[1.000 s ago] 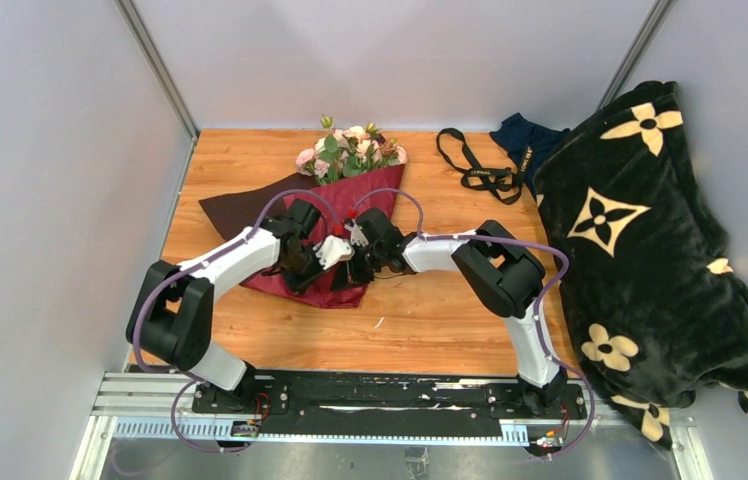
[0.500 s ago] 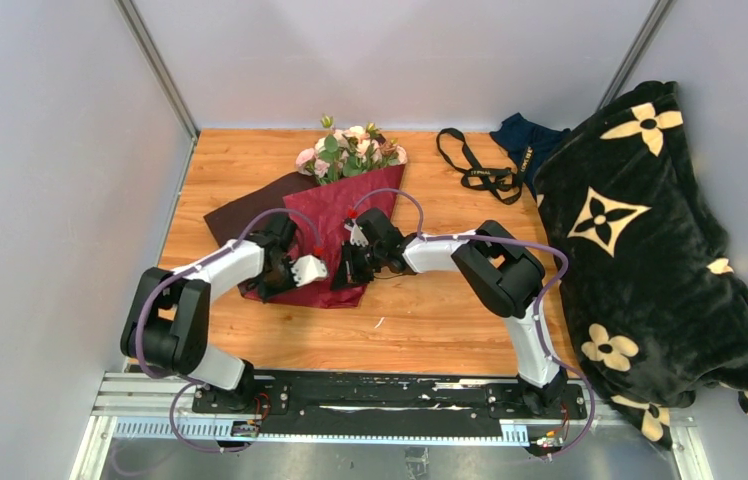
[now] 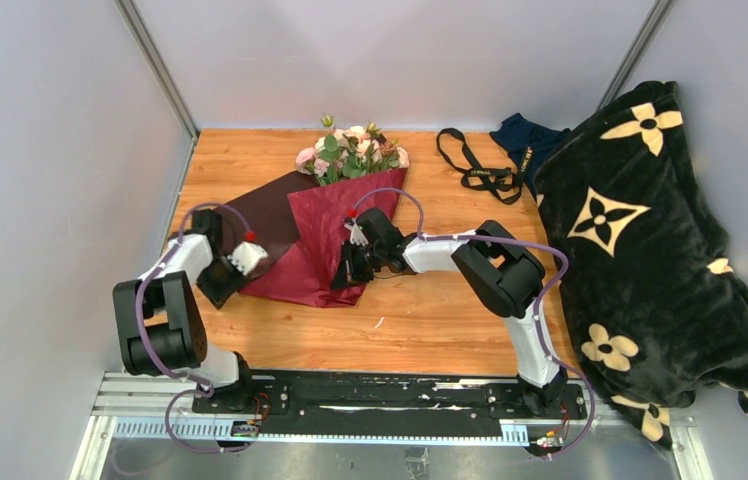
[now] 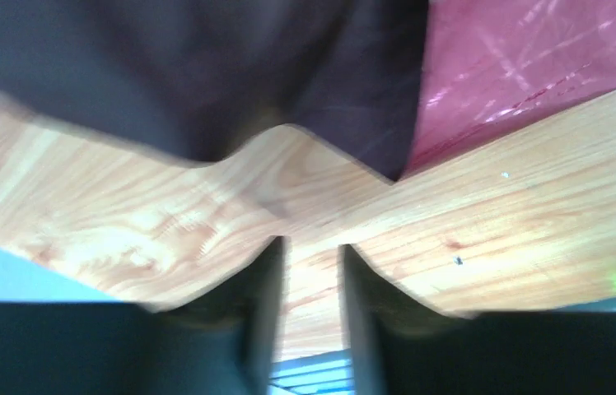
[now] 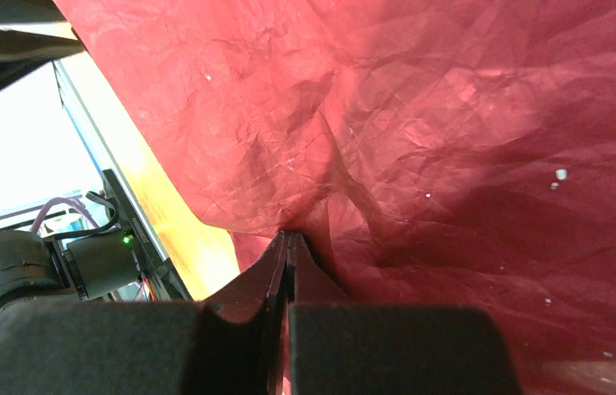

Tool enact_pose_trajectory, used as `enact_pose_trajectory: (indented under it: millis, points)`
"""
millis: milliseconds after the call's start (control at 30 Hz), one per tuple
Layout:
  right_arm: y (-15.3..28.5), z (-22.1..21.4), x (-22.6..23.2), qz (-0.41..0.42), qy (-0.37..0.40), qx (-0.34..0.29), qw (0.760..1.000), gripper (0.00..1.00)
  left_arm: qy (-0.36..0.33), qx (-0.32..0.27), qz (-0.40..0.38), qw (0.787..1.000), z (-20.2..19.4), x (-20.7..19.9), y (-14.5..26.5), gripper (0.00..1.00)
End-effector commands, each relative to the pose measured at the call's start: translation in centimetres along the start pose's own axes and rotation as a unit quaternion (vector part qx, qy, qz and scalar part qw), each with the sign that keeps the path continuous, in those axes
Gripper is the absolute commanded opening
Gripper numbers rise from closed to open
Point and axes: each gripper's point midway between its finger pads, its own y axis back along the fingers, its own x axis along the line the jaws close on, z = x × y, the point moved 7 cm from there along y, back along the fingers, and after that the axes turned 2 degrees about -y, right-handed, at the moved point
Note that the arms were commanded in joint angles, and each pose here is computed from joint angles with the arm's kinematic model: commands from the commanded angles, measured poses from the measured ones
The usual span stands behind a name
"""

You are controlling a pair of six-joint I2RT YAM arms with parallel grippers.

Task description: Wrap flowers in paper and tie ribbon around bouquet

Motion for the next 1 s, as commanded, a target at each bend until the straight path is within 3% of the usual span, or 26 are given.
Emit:
enact_pose_trajectory:
  millis: [0,33,133,200,367,467,700,833,967]
  points:
    - [-0.5,-2.4,-5.7,-0.111,-0.026,0.025,0.993,0.0,0.176,-0.146,-0.036,0.973,2.0,2.3,4.1,0.47]
    - [-0.5,-2.3,-5.7,-0.11,-0.024,0.024,0.993,0.0,0.219,-0.187,-0.049,0.956,2.6,3.1,4.8,0.54]
    - [-0.5,-2.2,-5.5,-0.103,-0.022,0.024,0.994,0.0,0.319,-0.25,-0.098,0.909,4.0,4.9,5.5,0.59]
    - [-0.4,-2.0,-5.1,-0.096,-0.017,0.024,0.995,0.0,0.38,-0.26,-0.147,0.875,4.5,5.6,4.9,0.64]
    - [-0.1,-1.5,-4.3,-0.086,-0.006,0.02,0.996,0.0,0.455,-0.252,-0.206,0.829,4.9,5.9,2.5,0.76]
    - [-0.1,-1.4,-4.1,-0.082,-0.004,0.022,0.996,0.0,0.47,-0.248,-0.21,0.82,5.2,6.2,1.3,0.8]
    - [0.0,-1.3,-3.9,-0.08,0.0,0.023,0.997,0.0,0.481,-0.227,-0.2,0.823,5.0,6.6,-1.4,0.8]
    - [0.0,-1.3,-3.9,-0.083,0.003,0.026,0.996,0.0,0.471,-0.248,-0.198,0.823,5.3,6.8,-1.6,0.66]
    - [0.0,-1.3,-4.0,-0.085,0.005,0.03,0.996,0.0,0.433,-0.314,-0.227,0.814,6.2,5.9,0.6,0.26]
